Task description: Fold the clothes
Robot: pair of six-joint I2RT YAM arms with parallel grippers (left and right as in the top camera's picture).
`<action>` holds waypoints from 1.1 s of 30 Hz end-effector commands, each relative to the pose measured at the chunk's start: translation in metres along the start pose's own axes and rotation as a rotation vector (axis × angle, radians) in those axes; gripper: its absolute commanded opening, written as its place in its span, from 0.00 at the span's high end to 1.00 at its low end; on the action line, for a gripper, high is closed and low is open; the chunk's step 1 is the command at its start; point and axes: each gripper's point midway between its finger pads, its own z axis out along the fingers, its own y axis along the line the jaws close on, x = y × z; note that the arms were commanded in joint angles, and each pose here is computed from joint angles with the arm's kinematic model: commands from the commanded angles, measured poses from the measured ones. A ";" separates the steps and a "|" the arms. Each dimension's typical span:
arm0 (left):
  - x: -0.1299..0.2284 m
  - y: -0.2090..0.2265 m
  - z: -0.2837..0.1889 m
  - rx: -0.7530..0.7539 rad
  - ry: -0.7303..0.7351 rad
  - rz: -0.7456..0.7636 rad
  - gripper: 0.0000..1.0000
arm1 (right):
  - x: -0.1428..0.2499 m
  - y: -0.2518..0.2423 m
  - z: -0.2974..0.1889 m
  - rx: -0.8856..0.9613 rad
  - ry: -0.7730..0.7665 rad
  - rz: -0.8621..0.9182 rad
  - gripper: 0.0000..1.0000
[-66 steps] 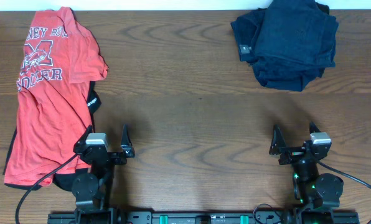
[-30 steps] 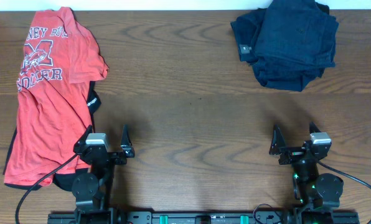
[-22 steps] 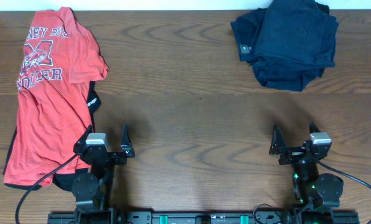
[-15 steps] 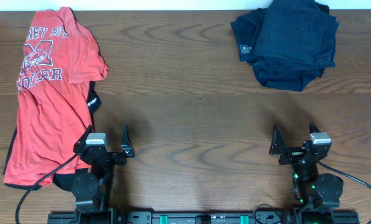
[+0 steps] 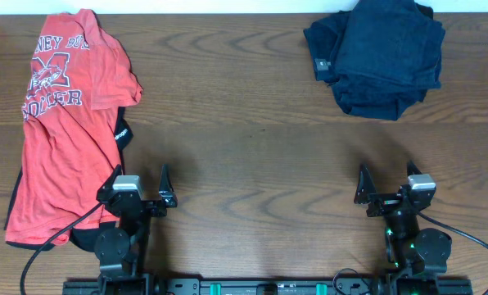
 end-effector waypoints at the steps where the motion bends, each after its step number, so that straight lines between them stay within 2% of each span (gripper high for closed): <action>1: 0.016 0.000 0.001 0.007 0.050 0.000 0.02 | 0.001 0.002 0.000 -0.008 0.000 -0.004 0.01; 30: 0.016 0.000 0.001 0.007 0.050 0.000 0.02 | 0.001 0.002 0.000 -0.008 0.000 -0.004 0.01; 33: 0.016 0.000 0.001 0.007 0.050 0.000 0.02 | -0.003 -0.008 0.000 0.051 -0.018 -0.026 0.01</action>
